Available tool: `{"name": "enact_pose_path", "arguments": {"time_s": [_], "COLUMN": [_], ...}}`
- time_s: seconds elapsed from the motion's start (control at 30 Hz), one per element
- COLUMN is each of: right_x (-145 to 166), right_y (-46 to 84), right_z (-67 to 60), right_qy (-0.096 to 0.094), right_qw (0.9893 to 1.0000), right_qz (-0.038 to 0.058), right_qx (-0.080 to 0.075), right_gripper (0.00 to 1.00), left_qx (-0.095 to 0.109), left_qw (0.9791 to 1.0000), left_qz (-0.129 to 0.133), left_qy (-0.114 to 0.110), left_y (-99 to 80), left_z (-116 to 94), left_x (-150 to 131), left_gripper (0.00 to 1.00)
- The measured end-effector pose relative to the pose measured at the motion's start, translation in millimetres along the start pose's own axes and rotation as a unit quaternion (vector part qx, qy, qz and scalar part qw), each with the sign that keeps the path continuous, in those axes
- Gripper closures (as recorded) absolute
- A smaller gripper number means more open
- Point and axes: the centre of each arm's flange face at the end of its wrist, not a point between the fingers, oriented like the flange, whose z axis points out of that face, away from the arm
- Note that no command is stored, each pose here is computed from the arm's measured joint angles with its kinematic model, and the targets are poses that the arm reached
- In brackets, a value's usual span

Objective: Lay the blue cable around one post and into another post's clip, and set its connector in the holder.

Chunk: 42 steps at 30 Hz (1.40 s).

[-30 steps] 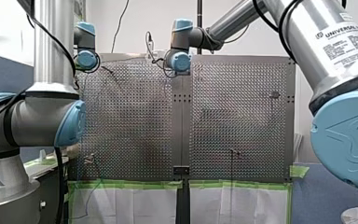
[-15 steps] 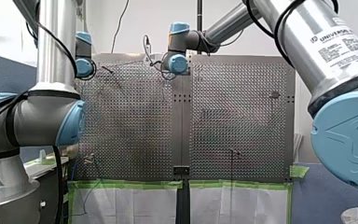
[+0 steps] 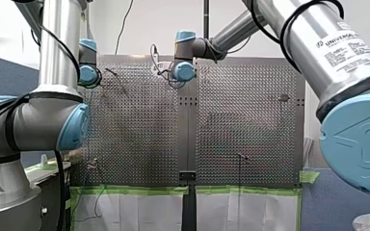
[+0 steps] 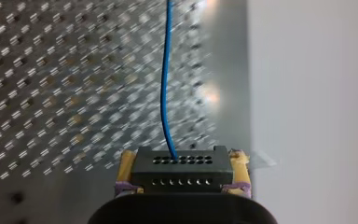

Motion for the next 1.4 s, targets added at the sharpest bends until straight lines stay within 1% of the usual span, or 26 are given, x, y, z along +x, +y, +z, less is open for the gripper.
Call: {"name": "enact_pose_path", "arguments": {"time_s": [0.13, 0.23, 0.33, 0.43, 0.47, 0.57, 0.67, 0.83, 0.93, 1.07, 1.13, 1.23, 1.33, 1.37, 1.4], "right_x": [-16.1, -26.7, -37.5, -51.0, -56.2, -66.2, -74.7, -90.4, -100.4, -114.0, -119.5, -128.2, -137.1, -140.6, -143.1], "right_y": [9.2, 15.4, 20.8, 27.0, 29.1, 35.3, 41.4, 47.8, 52.0, 57.9, 60.0, 63.4, 68.0, 70.4, 72.5], "right_z": [-0.5, -1.2, -3.2, -8.6, -11.8, -17.3, -21.5, -30.8, -37.2, -46.4, -50.4, -57.3, -64.6, -67.5, -69.5], "right_qy": [-0.023, -0.039, -0.058, -0.082, -0.091, -0.106, -0.111, -0.111, -0.111, -0.111, -0.11, -0.11, -0.11, -0.11, -0.109], "right_qw": [0.9996, 0.9989, 0.9978, 0.9956, 0.9945, 0.9924, 0.9911, 0.9891, 0.9876, 0.9852, 0.9842, 0.9823, 0.98, 0.9789, 0.978], "right_qz": [-0.0045, -0.0055, -0.0062, -0.0101, -0.0123, -0.0148, -0.0134, -0.0117, -0.0124, -0.0127, -0.0129, -0.0142, -0.016, -0.0163, -0.0164], "right_qx": [-0.015, -0.023, -0.032, -0.044, -0.049, -0.06, -0.073, -0.096, -0.11, -0.13, -0.138, -0.151, -0.165, -0.172, -0.177], "right_gripper": [1.0, 1.0, 1.0, 1.0, 1.0, 1.0, 1.0, 1.0, 1.0, 1.0, 1.0, 1.0, 1.0, 1.0, 1.0], "left_qx": [-0.001, -0.003, -0.005, -0.005, -0.005, -0.004, -0.003, -0.001, 0.0, -0.002, -0.003, -0.004, -0.005, -0.006, -0.006], "left_qw": [1.0, 1.0, 0.9999, 0.9999, 0.9999, 0.9999, 0.9998, 0.9998, 0.9998, 0.9997, 0.9996, 0.9995, 0.9994, 0.9994, 0.9994], "left_qz": [0.002, 0.001, -0.003, -0.01, -0.011, -0.013, -0.014, -0.014, -0.015, -0.015, -0.016, -0.018, -0.019, -0.019, -0.019], "left_qy": [0.005, 0.006, 0.009, 0.009, 0.009, 0.01, 0.011, 0.013, 0.016, 0.021, 0.023, 0.026, 0.028, 0.028, 0.029], "left_y": [-0.2, -0.7, 1.3, 3.6, 3.9, 3.7, 3.1, 0.3, -1.3, -2.6, -3.1, -3.5, -3.4, -3.5, -3.5], "left_z": [-1.5, -2.8, -5.6, -8.2, -8.7, -9.8, -10.3, -11.4, -12.5, -14.4, -15.1, -15.7, -16.6, -16.8, -16.9], "left_x": [4.1, 6.0, 10.7, 15.8, 16.7, 18.7, 19.5, 21.4, 22.7, 24.4, 25.1, 26.0, 26.3, 26.4, 26.5], "left_gripper": [0.0, 0.0, 0.0, 0.0, 0.0, 0.0, 0.0, 0.0, 0.0, 0.0, 0.0, 0.0, 0.0, 0.0, 0.0]}}
